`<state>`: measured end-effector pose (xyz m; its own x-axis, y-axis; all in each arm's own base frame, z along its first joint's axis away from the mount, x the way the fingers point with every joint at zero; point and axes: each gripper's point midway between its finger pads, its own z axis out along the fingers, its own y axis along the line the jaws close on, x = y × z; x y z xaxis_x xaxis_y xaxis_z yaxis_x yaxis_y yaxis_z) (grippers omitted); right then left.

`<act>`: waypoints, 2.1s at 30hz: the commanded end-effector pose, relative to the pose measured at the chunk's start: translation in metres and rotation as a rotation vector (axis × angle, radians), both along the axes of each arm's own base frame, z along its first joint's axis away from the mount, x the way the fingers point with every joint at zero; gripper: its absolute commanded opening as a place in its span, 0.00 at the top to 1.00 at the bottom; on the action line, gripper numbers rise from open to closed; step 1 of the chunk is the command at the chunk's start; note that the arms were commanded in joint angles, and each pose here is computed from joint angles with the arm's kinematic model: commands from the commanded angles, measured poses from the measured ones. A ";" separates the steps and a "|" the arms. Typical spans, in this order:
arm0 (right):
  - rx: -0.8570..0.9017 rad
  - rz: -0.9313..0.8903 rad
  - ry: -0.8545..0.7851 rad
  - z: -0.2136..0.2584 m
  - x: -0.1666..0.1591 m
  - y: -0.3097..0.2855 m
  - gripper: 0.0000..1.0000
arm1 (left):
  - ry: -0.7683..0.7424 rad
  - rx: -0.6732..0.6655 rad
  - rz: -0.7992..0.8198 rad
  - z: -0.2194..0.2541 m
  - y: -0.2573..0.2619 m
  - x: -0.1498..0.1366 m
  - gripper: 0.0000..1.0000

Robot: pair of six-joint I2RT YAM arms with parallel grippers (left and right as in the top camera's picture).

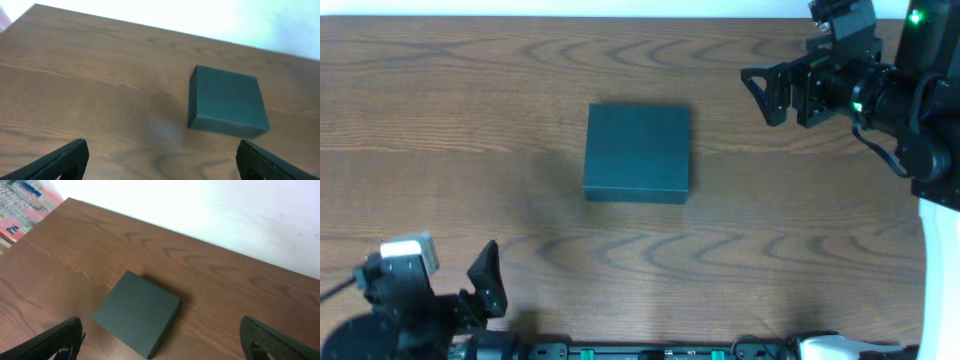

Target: Pack container

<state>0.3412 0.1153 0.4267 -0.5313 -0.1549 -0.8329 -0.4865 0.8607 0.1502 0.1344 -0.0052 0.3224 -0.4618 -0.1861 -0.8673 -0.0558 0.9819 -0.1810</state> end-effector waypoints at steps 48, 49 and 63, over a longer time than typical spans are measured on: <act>0.001 0.006 -0.008 0.003 -0.002 0.002 0.01 | 0.001 0.011 0.055 -0.228 0.005 0.073 0.05; 0.001 0.006 -0.008 0.003 -0.002 0.002 0.01 | 0.001 0.010 0.055 -0.228 0.005 0.073 0.05; 0.001 0.006 -0.008 0.003 -0.002 0.002 0.01 | 0.001 0.011 0.055 -0.228 0.005 0.073 0.05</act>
<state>0.3413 0.1151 0.4266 -0.5313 -0.1549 -0.8329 -0.4857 0.8612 0.1496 0.2068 -0.0018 0.0961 -0.4583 -0.2035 -0.8652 -0.0998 0.9791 -0.1775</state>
